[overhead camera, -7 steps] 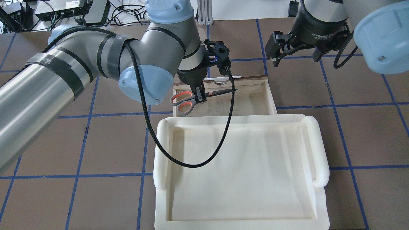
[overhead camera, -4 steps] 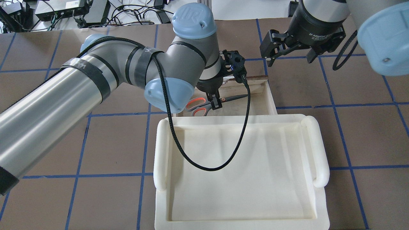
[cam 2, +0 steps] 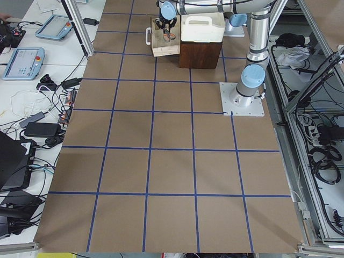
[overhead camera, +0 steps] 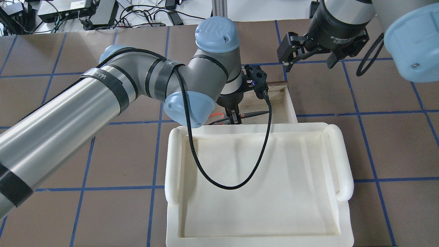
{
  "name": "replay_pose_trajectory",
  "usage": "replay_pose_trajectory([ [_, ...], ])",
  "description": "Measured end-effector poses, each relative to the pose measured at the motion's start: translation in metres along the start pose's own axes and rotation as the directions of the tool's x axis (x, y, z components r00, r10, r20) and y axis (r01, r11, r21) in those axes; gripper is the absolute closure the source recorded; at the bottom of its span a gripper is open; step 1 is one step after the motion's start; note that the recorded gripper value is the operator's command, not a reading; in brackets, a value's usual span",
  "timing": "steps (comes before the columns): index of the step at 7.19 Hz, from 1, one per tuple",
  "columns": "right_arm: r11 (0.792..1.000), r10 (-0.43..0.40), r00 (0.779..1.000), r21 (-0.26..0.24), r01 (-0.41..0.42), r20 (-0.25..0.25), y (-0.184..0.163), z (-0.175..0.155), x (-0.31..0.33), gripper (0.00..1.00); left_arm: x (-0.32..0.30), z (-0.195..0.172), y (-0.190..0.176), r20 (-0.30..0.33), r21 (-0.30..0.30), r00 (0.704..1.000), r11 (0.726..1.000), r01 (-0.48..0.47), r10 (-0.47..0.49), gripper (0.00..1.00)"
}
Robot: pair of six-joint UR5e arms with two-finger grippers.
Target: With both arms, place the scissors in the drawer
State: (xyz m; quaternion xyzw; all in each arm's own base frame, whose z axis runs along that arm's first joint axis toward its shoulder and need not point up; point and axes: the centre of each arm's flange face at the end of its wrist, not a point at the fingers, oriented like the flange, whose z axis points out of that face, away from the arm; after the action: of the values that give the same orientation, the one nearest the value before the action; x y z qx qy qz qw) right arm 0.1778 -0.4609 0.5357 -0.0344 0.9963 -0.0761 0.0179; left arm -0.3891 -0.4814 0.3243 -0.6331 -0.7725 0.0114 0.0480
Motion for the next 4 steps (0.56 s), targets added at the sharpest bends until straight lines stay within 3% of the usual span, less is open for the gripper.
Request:
replay_pose_trajectory([
  [3,1.000,0.015,1.000,0.005,-0.015,-0.007,0.0024,-0.0036,0.0011,0.00,0.0011,0.0042,0.0011,-0.008,-0.005,1.000,1.000,-0.030,0.030,0.07],
  [4,1.000,0.020,1.000,0.007,-0.019,-0.010,0.0018,-0.0041,0.0025,0.00,0.0012,-0.0019,0.0037,-0.001,-0.002,0.999,0.999,-0.050,0.050,0.07],
])
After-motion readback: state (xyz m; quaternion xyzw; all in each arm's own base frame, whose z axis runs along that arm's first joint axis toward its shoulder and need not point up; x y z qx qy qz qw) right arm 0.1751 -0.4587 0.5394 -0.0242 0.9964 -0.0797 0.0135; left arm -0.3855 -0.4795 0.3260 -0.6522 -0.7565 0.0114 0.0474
